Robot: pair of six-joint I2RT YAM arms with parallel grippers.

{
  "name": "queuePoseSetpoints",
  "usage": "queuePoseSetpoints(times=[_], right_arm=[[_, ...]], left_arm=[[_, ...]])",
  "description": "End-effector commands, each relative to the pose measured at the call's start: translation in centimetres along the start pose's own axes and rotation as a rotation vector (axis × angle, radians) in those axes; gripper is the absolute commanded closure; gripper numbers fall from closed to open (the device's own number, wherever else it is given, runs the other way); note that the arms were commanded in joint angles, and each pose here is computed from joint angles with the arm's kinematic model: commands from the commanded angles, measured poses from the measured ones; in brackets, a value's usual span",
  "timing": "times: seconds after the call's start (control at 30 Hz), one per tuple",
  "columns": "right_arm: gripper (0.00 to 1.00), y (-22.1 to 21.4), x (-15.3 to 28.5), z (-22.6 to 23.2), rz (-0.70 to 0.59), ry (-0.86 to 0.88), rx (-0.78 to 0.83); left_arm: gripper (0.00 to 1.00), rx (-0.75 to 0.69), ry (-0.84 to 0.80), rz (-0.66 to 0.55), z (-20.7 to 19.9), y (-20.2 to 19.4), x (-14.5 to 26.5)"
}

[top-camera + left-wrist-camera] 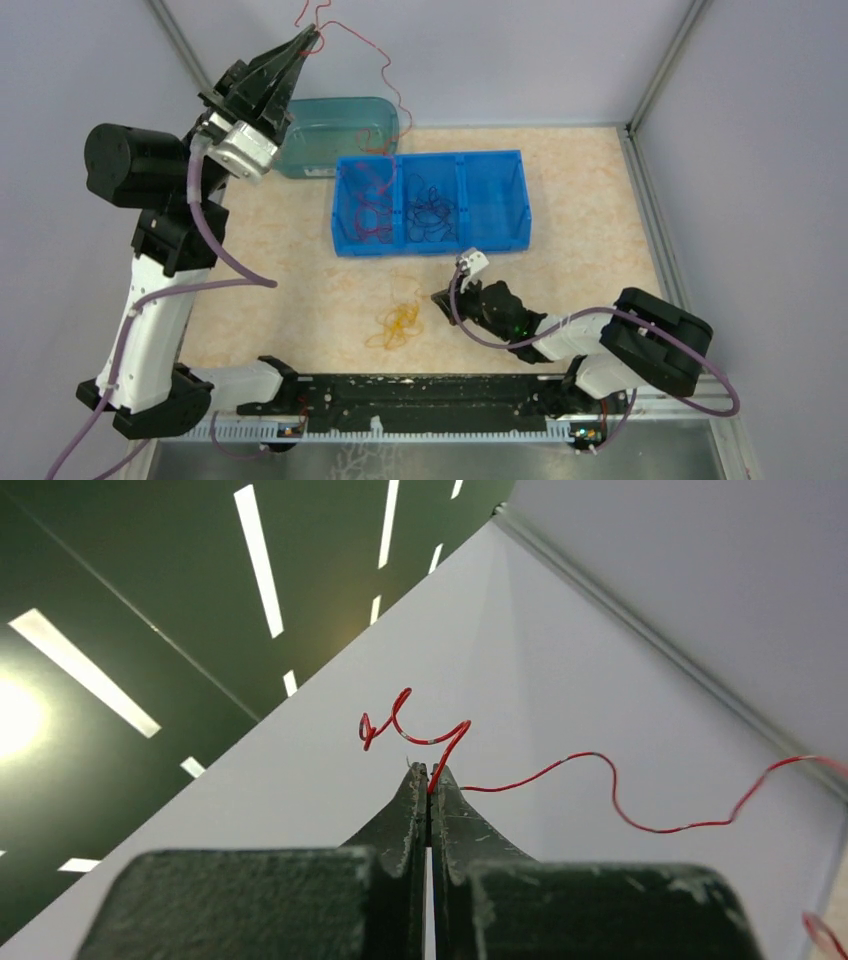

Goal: Untangle the cables

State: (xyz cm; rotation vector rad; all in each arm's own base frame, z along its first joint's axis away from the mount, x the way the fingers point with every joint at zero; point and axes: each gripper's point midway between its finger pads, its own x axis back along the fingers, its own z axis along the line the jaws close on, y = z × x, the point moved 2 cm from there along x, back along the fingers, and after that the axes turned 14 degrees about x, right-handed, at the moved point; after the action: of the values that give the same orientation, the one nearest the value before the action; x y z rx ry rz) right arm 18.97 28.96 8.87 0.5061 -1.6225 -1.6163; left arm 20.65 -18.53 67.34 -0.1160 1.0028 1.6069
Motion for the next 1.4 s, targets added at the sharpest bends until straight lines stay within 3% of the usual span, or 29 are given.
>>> queuePoseSetpoints(times=[0.0, 0.1, 0.2, 0.53, 1.03, 1.37], right_arm=[[1.00, 0.2, 0.9, -1.3, -0.023, -0.104, -0.071], [1.00, -1.1, 1.5, -2.1, 0.023, -0.153, -0.080], [1.00, -1.1, 2.2, -2.1, -0.011, -0.149, -0.095], [1.00, 4.4, 4.4, -1.4, -0.279, -0.083, -0.176], [1.00, 6.8, 9.2, -3.9, -0.365, -0.205, -0.198], [1.00, 6.3, 10.4, -4.7, -0.356, -0.244, -0.194]], left_arm=[[1.00, -0.165, 0.116, -0.031, 3.0, 1.0, -0.8], [1.00, -0.238, 0.195, -0.037, 4.5, 0.8, -1.4], [1.00, -0.193, 0.184, -0.011, 4.8, 0.2, -2.4], [1.00, 0.110, -0.089, 0.078, -3.7, -6.7, -2.2], [1.00, 0.270, -0.181, 0.275, -10.9, -19.4, -1.9], [1.00, 0.327, -0.204, 0.334, -12.8, -23.7, -2.5]])
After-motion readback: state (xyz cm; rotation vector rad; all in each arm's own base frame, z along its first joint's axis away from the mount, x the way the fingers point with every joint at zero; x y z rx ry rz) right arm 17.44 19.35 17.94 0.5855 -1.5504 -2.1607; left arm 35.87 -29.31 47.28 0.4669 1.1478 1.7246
